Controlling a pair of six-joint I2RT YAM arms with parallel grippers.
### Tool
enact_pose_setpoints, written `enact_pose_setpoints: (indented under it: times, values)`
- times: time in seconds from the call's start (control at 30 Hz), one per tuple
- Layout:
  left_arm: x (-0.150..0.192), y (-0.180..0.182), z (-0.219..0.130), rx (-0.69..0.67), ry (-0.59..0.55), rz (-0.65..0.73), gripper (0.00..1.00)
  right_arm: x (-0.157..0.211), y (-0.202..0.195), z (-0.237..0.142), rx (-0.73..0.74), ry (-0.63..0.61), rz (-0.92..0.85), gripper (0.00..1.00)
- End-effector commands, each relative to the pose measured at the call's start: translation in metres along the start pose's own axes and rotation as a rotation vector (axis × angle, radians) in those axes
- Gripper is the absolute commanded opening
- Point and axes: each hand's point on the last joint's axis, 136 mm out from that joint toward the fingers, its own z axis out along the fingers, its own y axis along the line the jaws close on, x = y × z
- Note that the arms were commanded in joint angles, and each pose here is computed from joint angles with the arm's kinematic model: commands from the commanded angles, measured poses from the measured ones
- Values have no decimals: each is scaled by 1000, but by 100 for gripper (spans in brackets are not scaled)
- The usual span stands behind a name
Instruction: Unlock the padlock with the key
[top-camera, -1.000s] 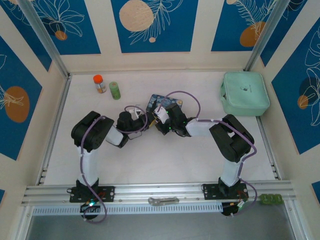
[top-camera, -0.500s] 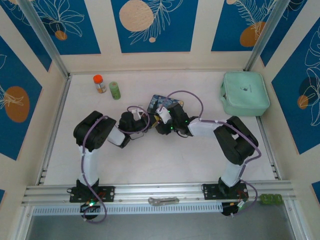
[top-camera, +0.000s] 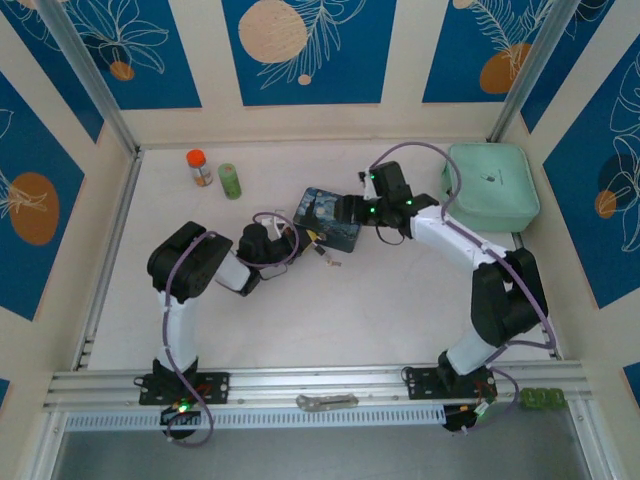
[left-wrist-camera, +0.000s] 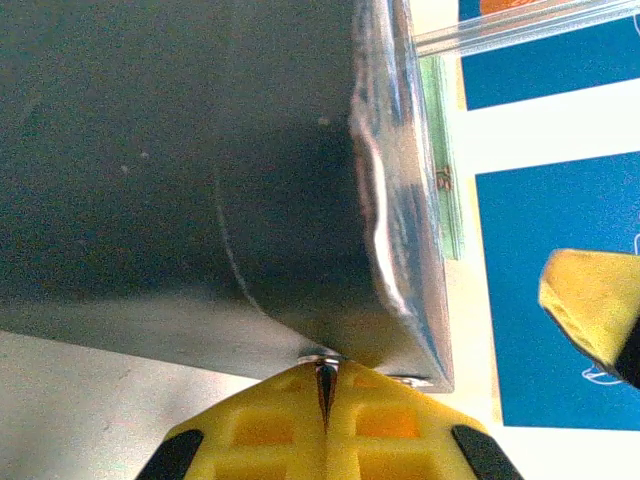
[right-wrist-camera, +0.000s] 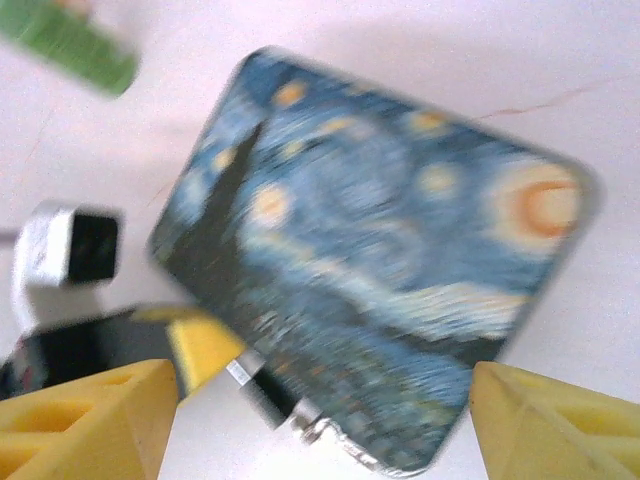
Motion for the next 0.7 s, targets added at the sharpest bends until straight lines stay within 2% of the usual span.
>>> enact_pose_setpoints:
  times: [0.0,0.27,0.4,0.67]
  values:
    - [-3,-2,-3,7,-30,36,0,13,-40,18,185,32,213,77]
    - [-5,5,-6,3,-73,8,0,22,-56,59,255,67,273,77]
    - [-8,10,-12,13,-122,-19,0,28,-65,66,294,67,303,76]
    - [-19,21,-31,-51,-231,-26,0,47,-78,73,331,70,366,75]
